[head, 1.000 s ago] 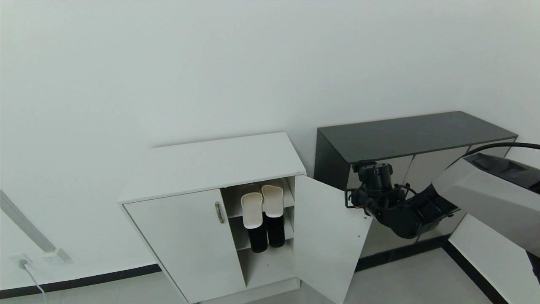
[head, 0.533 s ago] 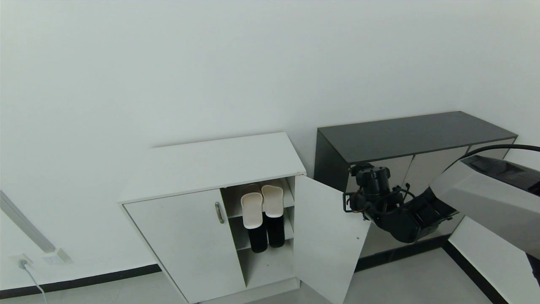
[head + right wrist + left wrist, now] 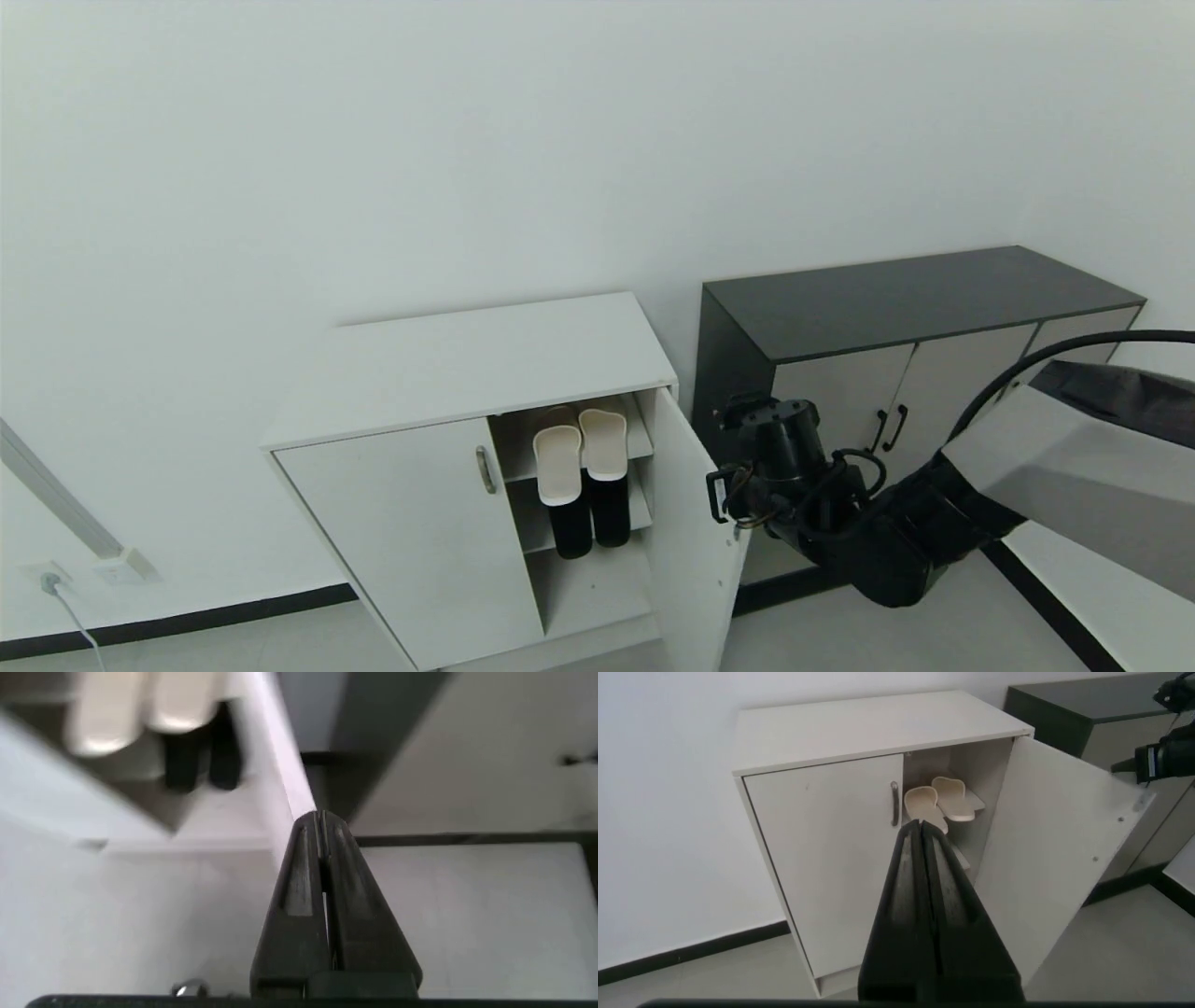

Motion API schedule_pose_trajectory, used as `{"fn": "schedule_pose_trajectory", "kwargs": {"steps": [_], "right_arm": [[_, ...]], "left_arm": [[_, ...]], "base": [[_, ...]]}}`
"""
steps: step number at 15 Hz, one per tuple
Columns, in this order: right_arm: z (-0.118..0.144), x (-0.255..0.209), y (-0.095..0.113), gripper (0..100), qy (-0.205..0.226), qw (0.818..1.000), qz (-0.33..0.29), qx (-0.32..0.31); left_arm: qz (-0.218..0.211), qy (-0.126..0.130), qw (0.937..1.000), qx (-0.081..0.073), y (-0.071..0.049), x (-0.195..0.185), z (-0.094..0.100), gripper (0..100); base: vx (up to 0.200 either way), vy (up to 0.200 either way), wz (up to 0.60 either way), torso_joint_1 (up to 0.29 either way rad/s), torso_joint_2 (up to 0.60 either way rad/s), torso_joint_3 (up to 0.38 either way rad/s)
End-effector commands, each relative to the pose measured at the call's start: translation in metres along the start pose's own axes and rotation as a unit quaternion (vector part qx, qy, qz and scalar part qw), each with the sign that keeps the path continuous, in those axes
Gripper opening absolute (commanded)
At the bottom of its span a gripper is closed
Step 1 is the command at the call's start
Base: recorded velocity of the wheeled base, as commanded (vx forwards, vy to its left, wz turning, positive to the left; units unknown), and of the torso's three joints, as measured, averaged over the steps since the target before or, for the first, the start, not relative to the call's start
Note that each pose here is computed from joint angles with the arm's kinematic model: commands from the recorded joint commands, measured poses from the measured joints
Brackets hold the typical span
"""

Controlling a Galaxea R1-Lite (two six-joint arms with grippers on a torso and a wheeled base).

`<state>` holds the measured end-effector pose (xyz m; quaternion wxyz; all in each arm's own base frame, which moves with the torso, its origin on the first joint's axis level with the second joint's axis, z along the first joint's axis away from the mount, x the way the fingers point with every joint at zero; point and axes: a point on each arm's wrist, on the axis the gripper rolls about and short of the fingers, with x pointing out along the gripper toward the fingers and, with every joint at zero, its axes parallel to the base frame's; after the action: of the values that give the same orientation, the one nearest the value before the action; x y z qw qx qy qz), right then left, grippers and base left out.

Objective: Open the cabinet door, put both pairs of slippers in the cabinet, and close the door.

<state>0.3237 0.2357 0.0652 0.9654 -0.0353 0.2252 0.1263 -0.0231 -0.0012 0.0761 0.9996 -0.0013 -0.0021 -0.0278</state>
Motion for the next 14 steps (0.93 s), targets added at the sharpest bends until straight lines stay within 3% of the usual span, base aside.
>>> {"fn": "schedule_pose_trajectory", "kwargs": {"steps": [1,8,14], "right_arm": [[0.012,-0.021,0.005,0,-0.018,1.000,0.015,0.002],[0.014,-0.045,0.012,0,-0.023,0.998,0.051,-0.009],[0.005,-0.050,0.016,0,-0.013,0.996,0.083,-0.016]], "left_arm": [[0.000,0.001,1.0000,0.000,0.000,0.000,0.000,0],[-0.001,0.001,1.0000,0.001,0.000,0.000,0.000,0],[-0.001,0.001,1.0000,0.000,0.000,0.000,0.000,0]], "base": [[0.000,0.000,0.00,0.000,0.00,0.000],[0.000,0.000,0.00,0.000,0.00,0.000],[0.000,0.000,0.60,0.003,0.00,0.002]]}}
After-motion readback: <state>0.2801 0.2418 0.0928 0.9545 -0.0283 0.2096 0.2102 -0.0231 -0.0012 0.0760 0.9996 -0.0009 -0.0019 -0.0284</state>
